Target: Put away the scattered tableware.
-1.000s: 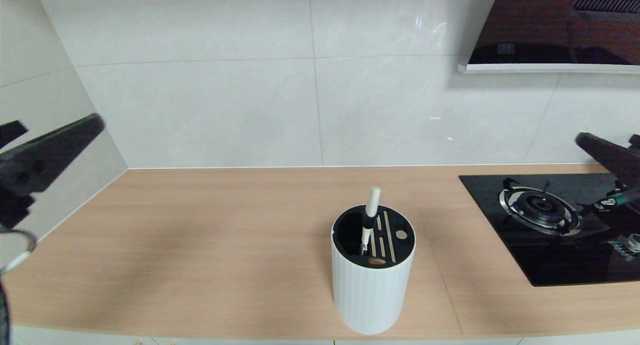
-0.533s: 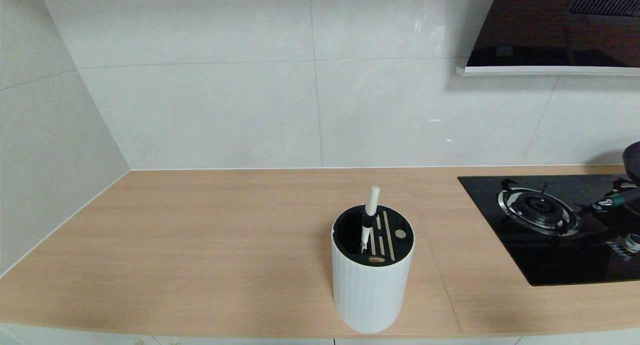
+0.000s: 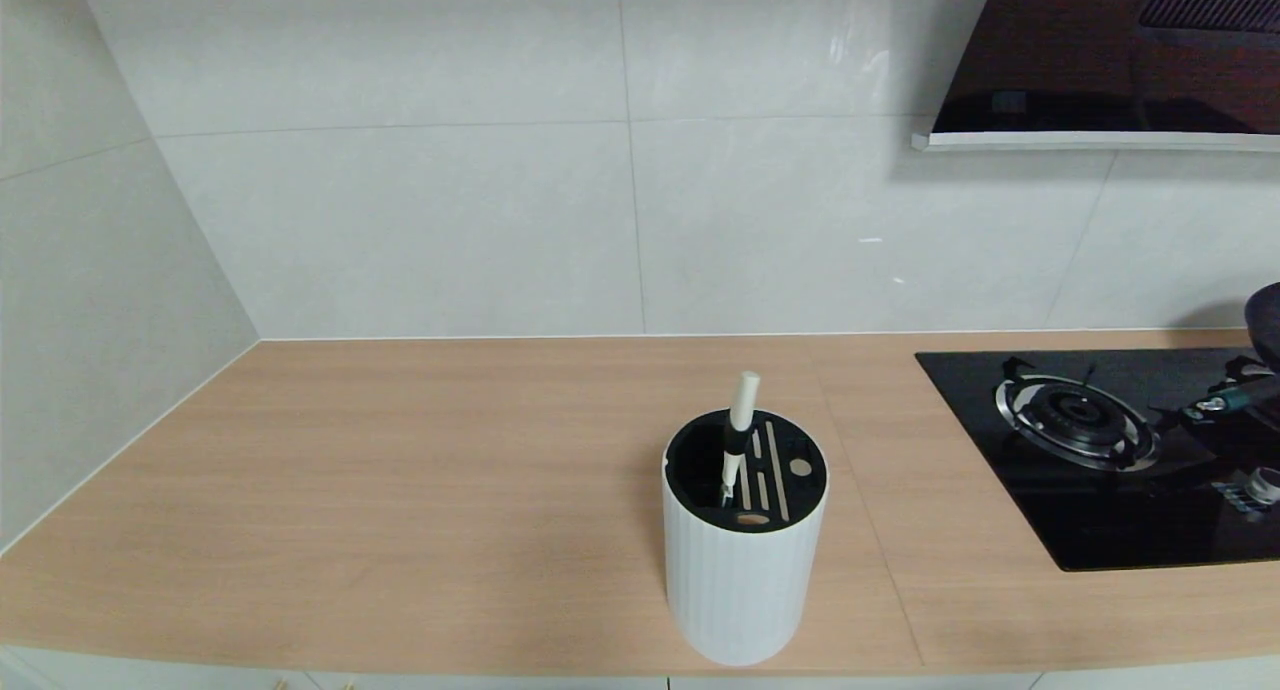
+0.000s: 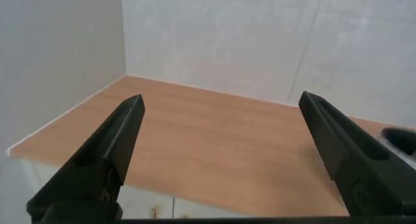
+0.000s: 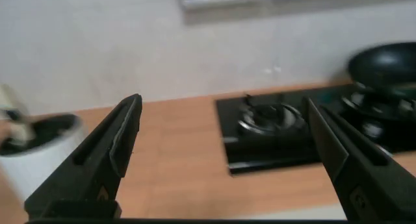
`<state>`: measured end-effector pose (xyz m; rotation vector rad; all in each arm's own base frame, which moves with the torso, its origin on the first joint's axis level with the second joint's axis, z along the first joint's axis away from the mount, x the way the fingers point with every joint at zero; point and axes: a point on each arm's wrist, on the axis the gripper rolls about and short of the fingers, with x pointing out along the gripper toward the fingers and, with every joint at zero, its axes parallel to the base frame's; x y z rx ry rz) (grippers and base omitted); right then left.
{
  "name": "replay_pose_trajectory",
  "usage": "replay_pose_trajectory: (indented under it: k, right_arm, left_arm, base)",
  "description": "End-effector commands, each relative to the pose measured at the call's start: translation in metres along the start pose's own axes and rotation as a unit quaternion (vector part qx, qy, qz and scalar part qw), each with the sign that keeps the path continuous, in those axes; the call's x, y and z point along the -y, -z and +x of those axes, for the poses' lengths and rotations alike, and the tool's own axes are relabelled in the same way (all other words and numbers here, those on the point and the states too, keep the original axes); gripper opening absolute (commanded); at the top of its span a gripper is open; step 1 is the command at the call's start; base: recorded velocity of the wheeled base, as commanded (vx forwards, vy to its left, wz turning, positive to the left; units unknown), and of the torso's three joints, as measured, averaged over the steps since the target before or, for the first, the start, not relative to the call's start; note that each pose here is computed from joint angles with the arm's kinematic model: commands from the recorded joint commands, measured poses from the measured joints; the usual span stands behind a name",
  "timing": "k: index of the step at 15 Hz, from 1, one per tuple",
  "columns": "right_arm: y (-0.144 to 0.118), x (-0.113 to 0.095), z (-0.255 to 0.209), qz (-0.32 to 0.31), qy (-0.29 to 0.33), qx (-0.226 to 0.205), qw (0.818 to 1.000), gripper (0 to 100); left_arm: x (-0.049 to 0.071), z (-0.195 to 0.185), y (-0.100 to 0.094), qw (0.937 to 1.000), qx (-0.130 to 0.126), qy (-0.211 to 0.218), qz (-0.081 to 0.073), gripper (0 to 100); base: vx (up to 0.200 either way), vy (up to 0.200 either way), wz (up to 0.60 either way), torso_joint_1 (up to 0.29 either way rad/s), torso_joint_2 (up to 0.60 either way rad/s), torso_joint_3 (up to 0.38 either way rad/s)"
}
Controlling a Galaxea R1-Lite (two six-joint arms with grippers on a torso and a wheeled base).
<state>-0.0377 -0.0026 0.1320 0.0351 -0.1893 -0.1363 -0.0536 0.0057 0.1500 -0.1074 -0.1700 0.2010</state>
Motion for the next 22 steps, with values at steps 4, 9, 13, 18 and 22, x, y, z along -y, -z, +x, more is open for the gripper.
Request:
replay_pose_trajectory:
  k: [4, 9, 13, 18, 22]
  right_arm:
    - [0.053, 0.001, 0.005, -0.025, 0.003, -0.07, 0.997, 100]
    - [0.059, -0.001, 0.004, -0.046, -0.059, -0.1, 0.992, 100]
    - [0.058, -0.002, 0.004, -0.042, -0.065, -0.094, 0.993, 100]
    - [0.058, -0.002, 0.004, -0.042, -0.065, -0.094, 0.993, 100]
    - [0.058, -0.002, 0.004, -0.042, -0.065, -0.094, 0.993, 100]
  left_arm:
    - [-0.001, 0.014, 0.071, 0.9948, -0.09, 0.02, 0.043, 100]
    - [0.001, 0.017, 0.074, 0.9931, -0.071, 0.058, 0.073, 100]
    - [0.001, 0.017, 0.073, 0.9928, -0.071, 0.06, 0.077, 100]
    - [0.002, 0.016, 0.075, 0.9874, -0.074, 0.092, 0.106, 100]
    - [0.002, 0.016, 0.075, 0.9882, -0.075, 0.093, 0.096, 100]
  base:
    - [0.0, 0.0, 0.0, 0.0, 0.0, 0.0]
    - [0.0, 0.0, 0.0, 0.0, 0.0, 0.0]
    - [0.0, 0.0, 0.0, 0.0, 0.0, 0.0]
    - [0.0, 0.0, 0.0, 0.0, 0.0, 0.0]
    - [0.0, 0.0, 0.0, 0.0, 0.0, 0.0]
